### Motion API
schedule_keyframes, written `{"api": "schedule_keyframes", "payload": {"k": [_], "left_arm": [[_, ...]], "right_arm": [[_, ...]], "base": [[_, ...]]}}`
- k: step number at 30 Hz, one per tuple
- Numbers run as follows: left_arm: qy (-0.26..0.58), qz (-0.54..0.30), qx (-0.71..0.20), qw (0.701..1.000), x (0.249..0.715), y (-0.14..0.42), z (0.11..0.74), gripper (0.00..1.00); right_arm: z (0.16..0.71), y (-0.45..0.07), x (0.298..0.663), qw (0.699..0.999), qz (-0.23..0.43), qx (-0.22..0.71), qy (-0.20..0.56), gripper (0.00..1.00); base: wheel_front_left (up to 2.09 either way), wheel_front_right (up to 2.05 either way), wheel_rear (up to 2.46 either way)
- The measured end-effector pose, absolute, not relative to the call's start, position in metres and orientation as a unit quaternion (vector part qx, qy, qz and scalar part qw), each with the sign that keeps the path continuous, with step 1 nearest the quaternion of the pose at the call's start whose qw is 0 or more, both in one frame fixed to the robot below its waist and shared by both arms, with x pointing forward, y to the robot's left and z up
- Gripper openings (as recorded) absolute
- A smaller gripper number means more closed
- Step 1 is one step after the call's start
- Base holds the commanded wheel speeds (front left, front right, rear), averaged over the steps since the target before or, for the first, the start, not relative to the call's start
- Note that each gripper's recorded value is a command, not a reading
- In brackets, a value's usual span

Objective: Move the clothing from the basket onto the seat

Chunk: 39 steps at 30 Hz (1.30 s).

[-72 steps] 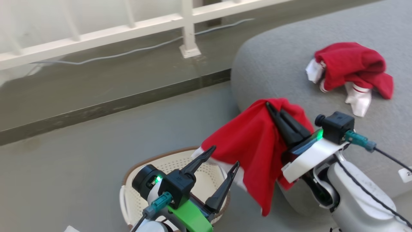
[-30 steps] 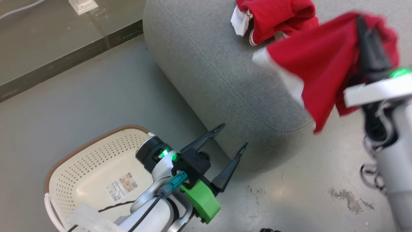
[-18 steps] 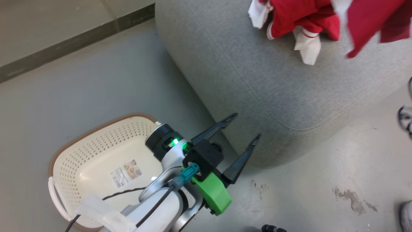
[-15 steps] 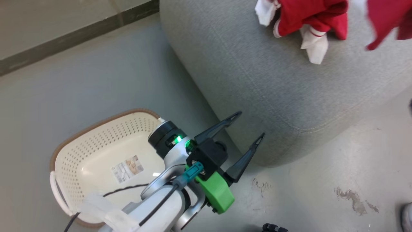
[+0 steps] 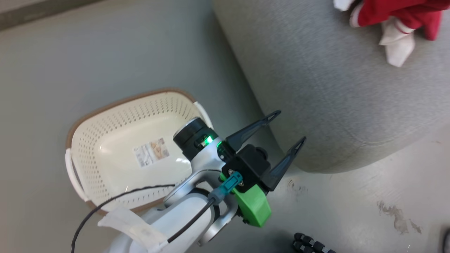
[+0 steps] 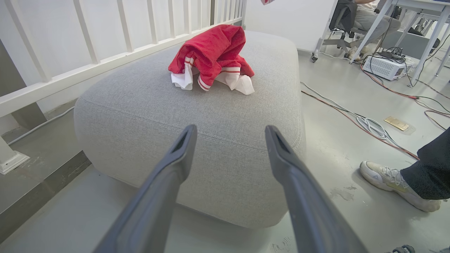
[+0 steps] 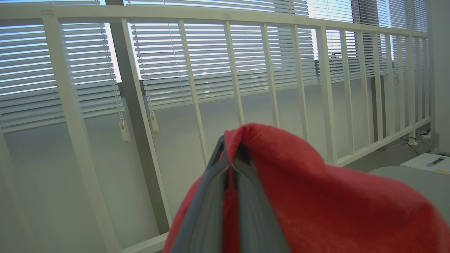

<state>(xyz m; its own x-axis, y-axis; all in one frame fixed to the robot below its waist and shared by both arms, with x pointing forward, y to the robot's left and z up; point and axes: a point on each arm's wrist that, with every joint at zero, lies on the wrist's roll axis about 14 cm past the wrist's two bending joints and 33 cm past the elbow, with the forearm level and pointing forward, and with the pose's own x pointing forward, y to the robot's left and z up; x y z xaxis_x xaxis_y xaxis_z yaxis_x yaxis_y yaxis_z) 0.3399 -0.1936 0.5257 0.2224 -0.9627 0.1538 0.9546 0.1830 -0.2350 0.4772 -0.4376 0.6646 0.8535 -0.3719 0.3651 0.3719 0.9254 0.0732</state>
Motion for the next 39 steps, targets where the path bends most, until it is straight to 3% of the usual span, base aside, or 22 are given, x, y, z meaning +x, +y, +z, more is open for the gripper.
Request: {"api": "schedule_keyframes", "payload": {"k": [10, 15, 20, 21, 23, 24, 33, 39], "left_arm": [[0.024, -0.601, -0.138, 0.787, 0.369, -0.184, 0.499, 1.0], [0.042, -0.585, -0.139, 0.798, 0.382, -0.178, 0.479, 1.0], [0.056, -0.578, -0.139, 0.802, 0.387, -0.175, 0.466, 1.0], [0.058, -0.578, -0.139, 0.802, 0.388, -0.175, 0.464, 1.0], [0.059, -0.578, -0.138, 0.802, 0.388, -0.175, 0.462, 1.0], [0.058, -0.578, -0.138, 0.803, 0.388, -0.175, 0.462, 1.0], [0.041, -0.584, -0.134, 0.8, 0.385, -0.178, 0.471, 1.0], [0.023, -0.587, -0.133, 0.798, 0.381, -0.179, 0.484, 1.0]], "right_arm": [[0.567, -0.445, 0.52, 0.971, -0.218, 0.043, -0.09, 0.0], [0.496, -0.427, 0.533, 0.973, -0.218, 0.078, -0.019, 0.0], [0.46, -0.42, 0.534, 0.97, -0.222, 0.094, 0.02, 0.0], [0.456, -0.42, 0.533, 0.97, -0.224, 0.095, 0.025, 0.09], [0.454, -0.42, 0.532, 0.969, -0.226, 0.096, 0.028, 0.83], [0.454, -0.419, 0.531, 0.969, -0.226, 0.097, 0.028, 1.0], [0.464, -0.41, 0.528, 0.975, -0.206, 0.079, 0.031, 1.0], [0.45, -0.391, 0.505, 0.977, -0.188, 0.075, 0.061, 1.0]], "base": [[0.0, 0.0, 0.0], [0.0, 0.0, 0.0], [0.0, 0.0, 0.0], [0.0, 0.0, 0.0], [0.0, 0.0, 0.0], [0.0, 0.0, 0.0], [0.0, 0.0, 0.0], [0.0, 0.0, 0.0]]}}
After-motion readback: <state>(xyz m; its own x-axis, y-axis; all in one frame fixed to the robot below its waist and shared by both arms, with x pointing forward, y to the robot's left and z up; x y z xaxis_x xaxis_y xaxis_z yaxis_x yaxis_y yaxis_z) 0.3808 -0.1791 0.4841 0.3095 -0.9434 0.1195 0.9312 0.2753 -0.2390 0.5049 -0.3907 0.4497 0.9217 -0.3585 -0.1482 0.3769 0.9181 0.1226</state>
